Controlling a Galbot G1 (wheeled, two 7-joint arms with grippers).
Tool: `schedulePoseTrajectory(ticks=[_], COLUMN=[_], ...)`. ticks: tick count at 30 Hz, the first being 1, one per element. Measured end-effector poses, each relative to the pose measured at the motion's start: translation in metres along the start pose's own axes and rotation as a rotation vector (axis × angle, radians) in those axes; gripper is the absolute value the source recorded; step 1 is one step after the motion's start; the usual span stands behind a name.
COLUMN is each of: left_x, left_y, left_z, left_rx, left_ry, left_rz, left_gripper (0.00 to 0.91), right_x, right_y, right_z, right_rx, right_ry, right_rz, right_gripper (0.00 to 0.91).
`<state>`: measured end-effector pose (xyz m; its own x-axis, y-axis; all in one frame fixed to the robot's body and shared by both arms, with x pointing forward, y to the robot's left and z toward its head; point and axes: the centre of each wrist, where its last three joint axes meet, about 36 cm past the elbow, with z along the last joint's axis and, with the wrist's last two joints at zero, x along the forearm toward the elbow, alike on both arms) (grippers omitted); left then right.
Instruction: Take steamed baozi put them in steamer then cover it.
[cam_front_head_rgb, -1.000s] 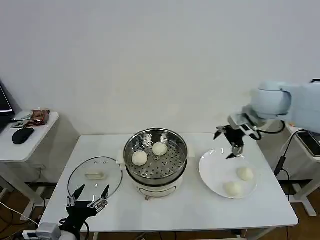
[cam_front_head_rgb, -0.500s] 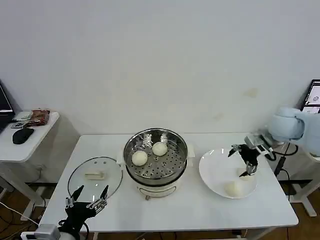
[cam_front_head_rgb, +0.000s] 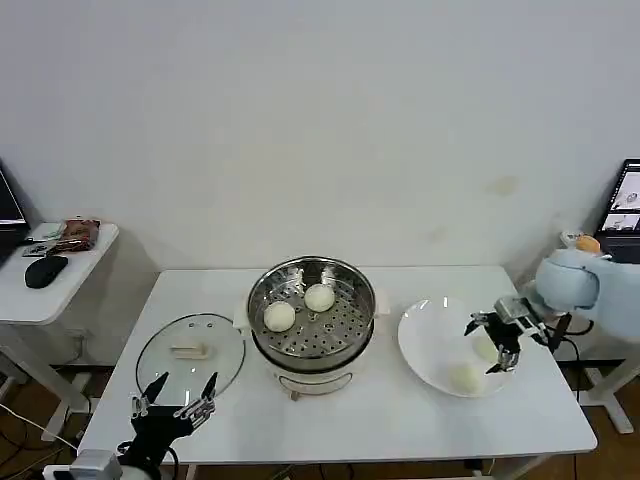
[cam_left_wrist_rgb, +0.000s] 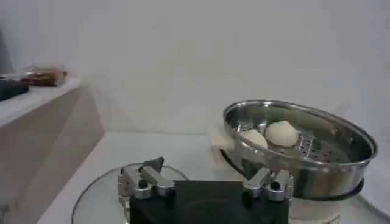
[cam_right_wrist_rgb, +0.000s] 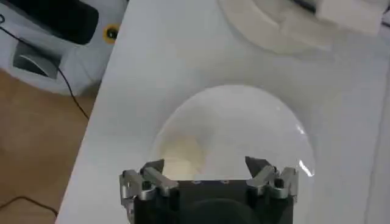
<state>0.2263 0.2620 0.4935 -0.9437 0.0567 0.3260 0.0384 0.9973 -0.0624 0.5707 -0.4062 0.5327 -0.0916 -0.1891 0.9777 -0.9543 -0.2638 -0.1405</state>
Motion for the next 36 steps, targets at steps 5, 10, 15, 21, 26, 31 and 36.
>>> schedulePoseTrajectory(ticks=[5,10,15,21,26,31,36], left_x=[-0.001,-0.002,-0.002,-0.002,-0.002,-0.001,-0.001], left_y=[0.000,0.001,0.001,0.002,0.002,0.001,0.001], left_z=[-0.001,-0.001,-0.001,-0.001,-0.001,-0.003,-0.003], left_rx=[-0.005,-0.007,-0.007,-0.008,-0.010,-0.010,-0.010], left_ry=[-0.002,0.000,0.001,0.002,0.003,-0.001,-0.002], left_rz=[0.002,0.002,0.004,0.003,0.004,0.008,0.009], left_gripper=[0.907,0.907,0.907,0.907,0.907,0.907,0.907], right_x=[-0.015,-0.029,-0.042,-0.054,-0.062,-0.067,-0.071], right_y=[0.004,0.005,0.003,0.000,-0.002,-0.004,-0.003], right_z=[0.008,0.012,0.013,0.013,0.013,0.012,0.013], right_rx=[-0.012,-0.026,-0.038,-0.053,-0.067,-0.077,-0.088], right_ry=[0.000,-0.005,-0.011,-0.015,-0.015,-0.014,-0.012], right_rz=[-0.013,-0.020,-0.024,-0.031,-0.035,-0.040,-0.048], right_gripper=[0.907,0.907,0.907,0.907,0.887,0.766,0.645])
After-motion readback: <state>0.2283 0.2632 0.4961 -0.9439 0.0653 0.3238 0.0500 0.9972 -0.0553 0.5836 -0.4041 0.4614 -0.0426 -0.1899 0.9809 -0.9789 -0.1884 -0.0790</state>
